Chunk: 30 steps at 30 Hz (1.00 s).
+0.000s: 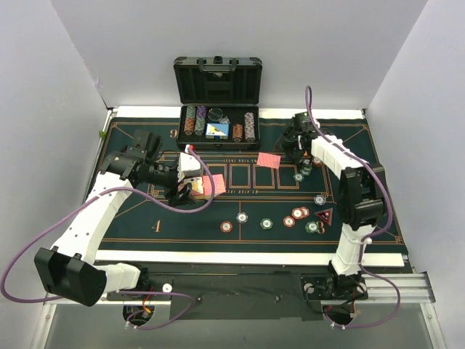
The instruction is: Distribute texas hold em gaming equipment
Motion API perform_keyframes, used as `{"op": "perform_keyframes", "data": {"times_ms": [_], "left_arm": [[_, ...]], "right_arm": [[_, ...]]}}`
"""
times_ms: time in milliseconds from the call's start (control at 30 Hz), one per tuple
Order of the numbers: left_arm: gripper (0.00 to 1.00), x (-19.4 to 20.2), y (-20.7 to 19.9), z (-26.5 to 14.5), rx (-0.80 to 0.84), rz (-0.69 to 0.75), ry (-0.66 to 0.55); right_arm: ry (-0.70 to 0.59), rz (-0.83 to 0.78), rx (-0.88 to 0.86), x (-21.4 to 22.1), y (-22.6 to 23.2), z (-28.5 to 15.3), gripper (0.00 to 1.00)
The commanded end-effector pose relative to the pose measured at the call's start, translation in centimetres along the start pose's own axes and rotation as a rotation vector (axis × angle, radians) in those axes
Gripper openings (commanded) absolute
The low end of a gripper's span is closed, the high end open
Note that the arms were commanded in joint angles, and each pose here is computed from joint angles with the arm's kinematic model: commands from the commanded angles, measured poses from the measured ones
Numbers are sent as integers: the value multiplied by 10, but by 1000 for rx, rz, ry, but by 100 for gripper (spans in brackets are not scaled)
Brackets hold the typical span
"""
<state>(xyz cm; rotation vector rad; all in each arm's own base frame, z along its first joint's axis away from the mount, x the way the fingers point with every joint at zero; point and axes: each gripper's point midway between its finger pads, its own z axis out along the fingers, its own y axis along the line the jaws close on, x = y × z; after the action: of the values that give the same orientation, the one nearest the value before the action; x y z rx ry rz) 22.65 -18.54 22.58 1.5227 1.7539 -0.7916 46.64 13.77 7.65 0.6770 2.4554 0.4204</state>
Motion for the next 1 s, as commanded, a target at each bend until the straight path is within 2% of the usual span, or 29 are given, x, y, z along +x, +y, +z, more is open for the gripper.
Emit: {"op": "perform_keyframes", "data": {"times_ms": [0, 100, 133, 300, 433, 533, 733, 967], "left_arm": [[13, -23, -1, -9, -12, 76, -68], [13, -24, -1, -9, -14, 79, -69], [13, -24, -2, -9, -14, 79, -68], [13, -26, -2, -10, -13, 84, -72], [13, -27, -2, -9, -8, 82, -75], [13, -26, -3, -8, -3, 81, -76], [13, -26, -3, -7, 4, 75, -76], [13, -28, -3, -8, 1, 82, -76]], "right_arm": [[-11, -57, -117, 10, 33, -53, 53], [41, -51, -256, 31, 55, -86, 61], [60, -41, -349, 36, 72, -110, 67], [100, -61, -602, 68, 102, -192, 76], [141, -70, -764, 95, 124, -233, 83], [213, -131, -820, 132, 137, -249, 87], [291, -240, -814, 179, 153, -248, 89], [347, -268, -809, 204, 167, -237, 85]]}}
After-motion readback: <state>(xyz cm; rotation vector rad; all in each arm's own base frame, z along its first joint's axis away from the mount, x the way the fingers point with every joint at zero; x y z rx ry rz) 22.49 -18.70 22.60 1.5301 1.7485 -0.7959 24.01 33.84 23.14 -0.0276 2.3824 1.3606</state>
